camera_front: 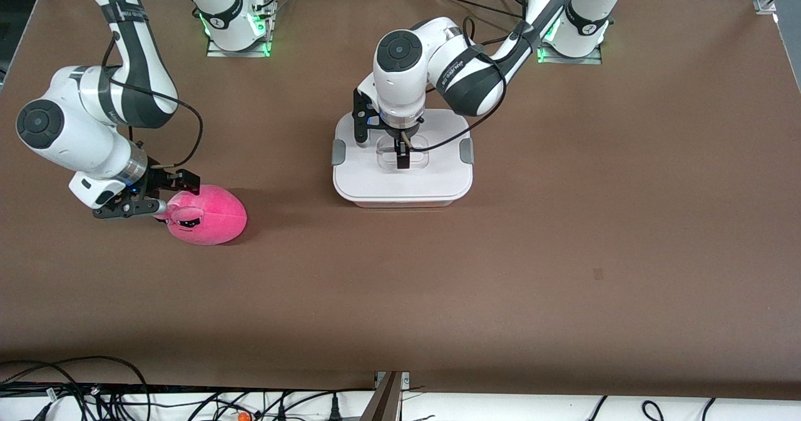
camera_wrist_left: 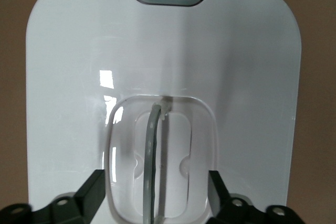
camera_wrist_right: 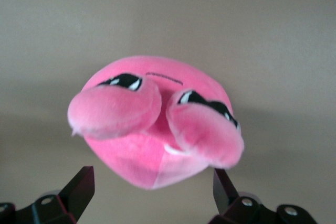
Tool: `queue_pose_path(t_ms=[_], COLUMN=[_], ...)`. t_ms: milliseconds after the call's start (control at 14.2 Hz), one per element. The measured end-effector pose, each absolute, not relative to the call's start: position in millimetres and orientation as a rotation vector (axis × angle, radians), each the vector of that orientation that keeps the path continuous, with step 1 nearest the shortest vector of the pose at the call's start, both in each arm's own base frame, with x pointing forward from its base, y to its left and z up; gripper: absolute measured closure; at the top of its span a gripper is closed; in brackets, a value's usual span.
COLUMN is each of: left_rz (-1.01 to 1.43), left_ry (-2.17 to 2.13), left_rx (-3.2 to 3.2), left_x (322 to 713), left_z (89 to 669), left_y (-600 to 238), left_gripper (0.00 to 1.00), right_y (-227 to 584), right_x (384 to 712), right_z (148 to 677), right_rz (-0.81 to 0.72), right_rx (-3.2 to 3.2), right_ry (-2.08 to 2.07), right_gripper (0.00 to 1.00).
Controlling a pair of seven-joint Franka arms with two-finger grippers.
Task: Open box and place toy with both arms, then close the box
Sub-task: 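Grasp the lid handle with the left gripper while the right gripper grasps the toy, then lift the lid off with the left gripper while the right gripper lifts the toy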
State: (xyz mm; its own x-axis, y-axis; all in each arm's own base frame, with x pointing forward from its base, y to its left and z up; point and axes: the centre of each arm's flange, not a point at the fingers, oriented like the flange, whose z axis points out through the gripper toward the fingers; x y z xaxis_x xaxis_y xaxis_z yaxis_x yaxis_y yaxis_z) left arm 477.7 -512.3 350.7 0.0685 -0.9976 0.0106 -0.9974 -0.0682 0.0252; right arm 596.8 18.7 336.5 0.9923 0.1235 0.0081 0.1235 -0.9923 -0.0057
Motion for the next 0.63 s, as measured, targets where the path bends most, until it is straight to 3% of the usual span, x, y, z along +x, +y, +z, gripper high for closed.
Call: queue_pose_path(t_ms=[492,632], left_rz=[0.002,0.010], left_ry=[-2.147,-2.148], left_rx=[2.263,2.264], left_x=[483.5,483.2], left_z=[356.4,361.9], left_y=[-509.2,-508.6], left_gripper=[0.89,0.93], right_y=[19.5,19.3], right_x=[603.3,604.0], right_z=[317.2,312.5], right_rz=[-0.052,-0.051], right_rx=[-3.106,-3.106], right_ry=[-0.192,-0.210], right_gripper=[0.00,0.20])
